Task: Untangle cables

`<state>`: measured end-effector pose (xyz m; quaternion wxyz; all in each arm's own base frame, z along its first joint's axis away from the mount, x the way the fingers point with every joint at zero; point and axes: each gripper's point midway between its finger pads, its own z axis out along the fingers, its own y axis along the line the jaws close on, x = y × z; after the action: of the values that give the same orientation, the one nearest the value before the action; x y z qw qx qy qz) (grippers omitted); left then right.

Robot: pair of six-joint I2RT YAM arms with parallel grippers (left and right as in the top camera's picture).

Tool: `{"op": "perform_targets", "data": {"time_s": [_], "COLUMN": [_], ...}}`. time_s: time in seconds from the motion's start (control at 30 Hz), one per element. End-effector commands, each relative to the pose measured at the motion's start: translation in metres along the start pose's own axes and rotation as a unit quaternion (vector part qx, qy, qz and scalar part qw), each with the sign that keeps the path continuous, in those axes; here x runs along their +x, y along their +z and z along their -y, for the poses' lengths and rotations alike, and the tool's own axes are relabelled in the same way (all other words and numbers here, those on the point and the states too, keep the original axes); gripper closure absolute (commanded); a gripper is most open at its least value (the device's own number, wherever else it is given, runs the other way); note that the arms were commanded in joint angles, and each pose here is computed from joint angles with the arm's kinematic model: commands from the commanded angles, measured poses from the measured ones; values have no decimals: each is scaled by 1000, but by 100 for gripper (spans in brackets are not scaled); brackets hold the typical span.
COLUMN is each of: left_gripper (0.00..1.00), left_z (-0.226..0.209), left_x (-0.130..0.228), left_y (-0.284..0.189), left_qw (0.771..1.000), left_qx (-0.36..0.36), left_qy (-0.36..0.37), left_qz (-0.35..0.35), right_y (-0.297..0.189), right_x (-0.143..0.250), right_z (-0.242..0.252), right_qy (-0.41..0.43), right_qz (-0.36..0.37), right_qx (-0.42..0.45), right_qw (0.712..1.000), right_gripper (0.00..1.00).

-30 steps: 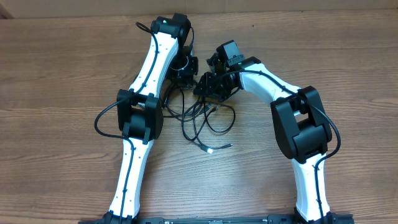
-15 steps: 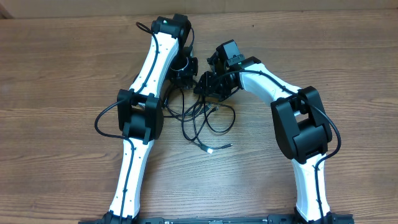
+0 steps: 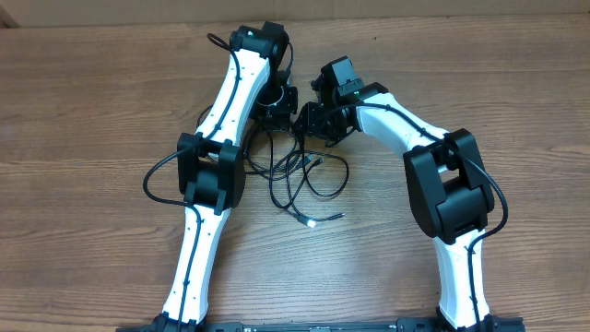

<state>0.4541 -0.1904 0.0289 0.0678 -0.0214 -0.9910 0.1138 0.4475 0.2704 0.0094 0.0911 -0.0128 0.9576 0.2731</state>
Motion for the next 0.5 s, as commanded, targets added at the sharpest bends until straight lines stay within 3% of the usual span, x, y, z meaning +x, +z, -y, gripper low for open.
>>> {"op": "perform_targets", "data": {"time_s": [0.0, 0.17, 0.27, 0.47], "left_gripper": [83, 83, 82, 82], "left_z": [5, 2, -1, -2], "left_x": [1, 0, -1, -2], "left_y": [-11, -11, -11, -11], "left_qw": [1000, 1000, 1000, 1000], "left_qx": [-1, -10, -19, -22], "left_qy": [3, 3, 3, 3], "left_qz": [11, 13, 16, 18], "right_y": [7, 4, 4, 4], "right_x": [4, 10, 18, 22], "right_z": [41, 49, 52, 51], "right_qy": [37, 57, 64, 65], "right_qz": [1, -11, -26, -33], "right_qx": [68, 81, 88, 91], "right_qw": [997, 995, 994, 993], "right_gripper": [59, 61, 68, 72]}}
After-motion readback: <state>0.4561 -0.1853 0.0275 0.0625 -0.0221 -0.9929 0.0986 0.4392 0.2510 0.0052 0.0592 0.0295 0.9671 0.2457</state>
